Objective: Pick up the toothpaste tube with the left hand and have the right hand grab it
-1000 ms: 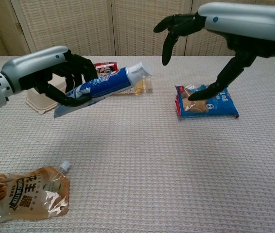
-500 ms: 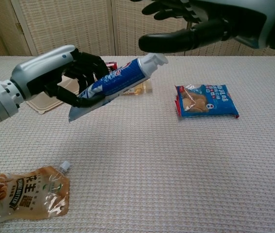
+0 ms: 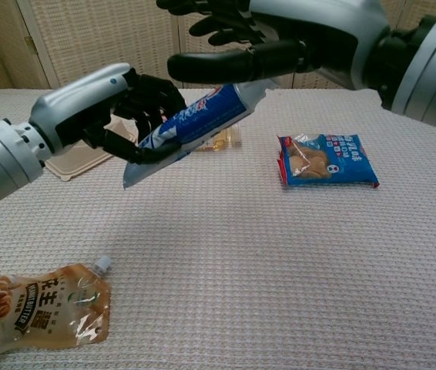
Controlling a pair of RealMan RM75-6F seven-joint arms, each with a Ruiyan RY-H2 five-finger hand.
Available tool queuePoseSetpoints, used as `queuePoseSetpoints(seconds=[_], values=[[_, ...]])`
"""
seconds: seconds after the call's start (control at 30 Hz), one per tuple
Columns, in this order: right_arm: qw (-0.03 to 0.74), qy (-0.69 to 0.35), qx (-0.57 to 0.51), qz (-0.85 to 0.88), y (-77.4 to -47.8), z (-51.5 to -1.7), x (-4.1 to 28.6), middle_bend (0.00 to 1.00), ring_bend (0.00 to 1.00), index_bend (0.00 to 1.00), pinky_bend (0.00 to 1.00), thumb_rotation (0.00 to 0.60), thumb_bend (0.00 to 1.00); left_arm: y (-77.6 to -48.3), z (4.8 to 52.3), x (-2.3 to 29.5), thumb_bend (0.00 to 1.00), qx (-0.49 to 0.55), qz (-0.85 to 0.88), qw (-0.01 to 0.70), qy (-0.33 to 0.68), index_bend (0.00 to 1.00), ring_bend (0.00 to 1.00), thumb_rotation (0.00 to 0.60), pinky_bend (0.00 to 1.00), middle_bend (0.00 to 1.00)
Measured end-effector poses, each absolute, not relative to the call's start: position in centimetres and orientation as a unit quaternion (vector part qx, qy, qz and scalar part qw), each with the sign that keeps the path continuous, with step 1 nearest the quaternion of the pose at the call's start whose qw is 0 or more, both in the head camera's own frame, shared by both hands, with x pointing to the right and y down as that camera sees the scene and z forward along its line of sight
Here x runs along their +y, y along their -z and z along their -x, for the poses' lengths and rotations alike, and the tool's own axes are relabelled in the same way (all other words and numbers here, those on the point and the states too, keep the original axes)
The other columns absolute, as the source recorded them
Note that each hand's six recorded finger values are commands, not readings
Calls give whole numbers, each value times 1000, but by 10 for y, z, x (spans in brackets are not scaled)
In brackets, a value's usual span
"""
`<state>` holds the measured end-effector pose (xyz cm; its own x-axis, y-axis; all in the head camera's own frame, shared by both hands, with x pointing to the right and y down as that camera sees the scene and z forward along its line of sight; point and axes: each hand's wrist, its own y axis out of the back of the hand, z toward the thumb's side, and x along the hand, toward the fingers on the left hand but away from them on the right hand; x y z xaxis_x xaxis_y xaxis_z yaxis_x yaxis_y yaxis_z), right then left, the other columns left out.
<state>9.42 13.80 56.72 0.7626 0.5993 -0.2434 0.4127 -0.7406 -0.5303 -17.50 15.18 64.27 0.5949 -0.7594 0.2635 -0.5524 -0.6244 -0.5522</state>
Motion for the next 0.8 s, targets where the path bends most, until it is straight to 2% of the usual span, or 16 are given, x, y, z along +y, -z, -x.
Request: queuePoseSetpoints(seconds=[0.8], values=[[145, -154, -300, 930, -570, -85, 133, 0, 0, 0, 0, 254, 104, -637, 171, 149, 843, 392, 867, 214, 221, 746, 694, 600, 622, 759]])
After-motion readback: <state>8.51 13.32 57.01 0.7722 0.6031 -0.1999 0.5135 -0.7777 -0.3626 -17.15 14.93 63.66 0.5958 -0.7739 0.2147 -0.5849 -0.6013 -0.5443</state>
